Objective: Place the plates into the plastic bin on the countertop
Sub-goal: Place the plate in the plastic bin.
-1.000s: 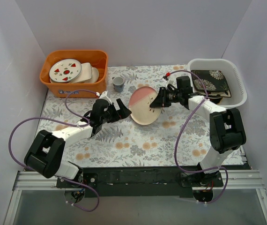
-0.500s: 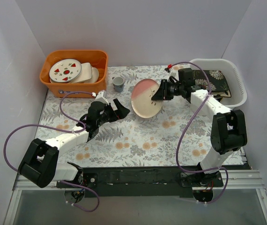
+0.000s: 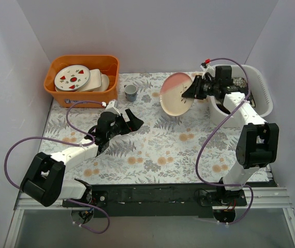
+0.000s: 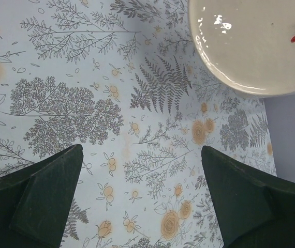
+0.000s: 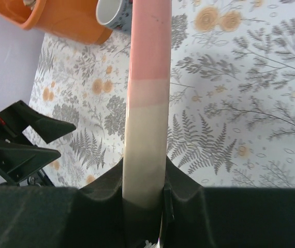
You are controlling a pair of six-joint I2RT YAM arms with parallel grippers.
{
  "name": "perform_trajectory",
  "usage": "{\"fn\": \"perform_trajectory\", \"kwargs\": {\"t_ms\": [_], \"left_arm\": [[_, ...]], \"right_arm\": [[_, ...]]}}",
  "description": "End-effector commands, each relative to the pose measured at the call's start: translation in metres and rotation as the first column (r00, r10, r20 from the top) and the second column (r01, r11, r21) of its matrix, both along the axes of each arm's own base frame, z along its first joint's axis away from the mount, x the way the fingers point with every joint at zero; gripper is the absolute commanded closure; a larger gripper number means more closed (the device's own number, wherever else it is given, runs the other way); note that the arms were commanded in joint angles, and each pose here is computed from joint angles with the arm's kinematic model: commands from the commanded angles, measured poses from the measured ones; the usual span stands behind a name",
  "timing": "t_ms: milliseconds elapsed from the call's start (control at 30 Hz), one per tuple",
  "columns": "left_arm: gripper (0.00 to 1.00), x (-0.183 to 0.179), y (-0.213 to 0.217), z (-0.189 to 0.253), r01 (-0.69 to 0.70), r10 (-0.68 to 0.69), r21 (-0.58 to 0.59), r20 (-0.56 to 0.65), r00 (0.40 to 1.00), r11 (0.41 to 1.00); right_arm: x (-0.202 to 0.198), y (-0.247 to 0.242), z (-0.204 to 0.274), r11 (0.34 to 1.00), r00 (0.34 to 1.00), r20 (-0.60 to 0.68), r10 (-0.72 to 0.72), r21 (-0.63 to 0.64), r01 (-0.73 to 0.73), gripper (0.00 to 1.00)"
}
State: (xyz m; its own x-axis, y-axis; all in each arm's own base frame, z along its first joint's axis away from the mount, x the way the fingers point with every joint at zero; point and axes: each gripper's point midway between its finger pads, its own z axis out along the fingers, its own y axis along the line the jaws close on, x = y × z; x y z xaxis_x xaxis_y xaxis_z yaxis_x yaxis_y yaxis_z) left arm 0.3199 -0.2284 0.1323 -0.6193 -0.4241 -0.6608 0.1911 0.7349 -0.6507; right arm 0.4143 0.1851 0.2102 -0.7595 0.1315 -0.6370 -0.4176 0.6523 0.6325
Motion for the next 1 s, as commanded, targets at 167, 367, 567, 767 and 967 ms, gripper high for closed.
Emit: {"fn": "perform_trajectory", "kwargs": {"t_ms": [167,367,567,767,967], "left_arm": [[0.02,0.005,-0.004,0.000,0.018,-0.018,0.015,-0.005,1.000,1.000],[0.02,0.005,-0.005,-0.005,0.026,-0.026,0.023,-0.021,0.999,0.999],[0.02,0.006,-0.006,-0.010,0.033,-0.032,0.034,-0.037,0.999,0.999],[0.02,0.006,-0.009,-0.011,0.040,-0.039,0.033,-0.041,0.998,0.999],[0.02,0.006,-0.008,-0.013,0.043,-0.041,0.046,-0.047,0.998,0.998]], "right_arm": [[0.024,-0.056,0.106,0.986,0.967,0.219,-0.132,0.130,0.106,0.99],[0.031,-0.078,0.124,0.974,0.950,0.239,-0.200,0.156,0.165,0.99],[0.036,-0.111,0.133,0.946,0.928,0.232,-0.292,0.215,0.244,0.99],[0.038,-0.138,0.138,0.925,0.902,0.243,-0.356,0.231,0.302,0.99],[0.039,-0.169,0.140,0.893,0.872,0.232,-0.432,0.249,0.376,0.99]]}}
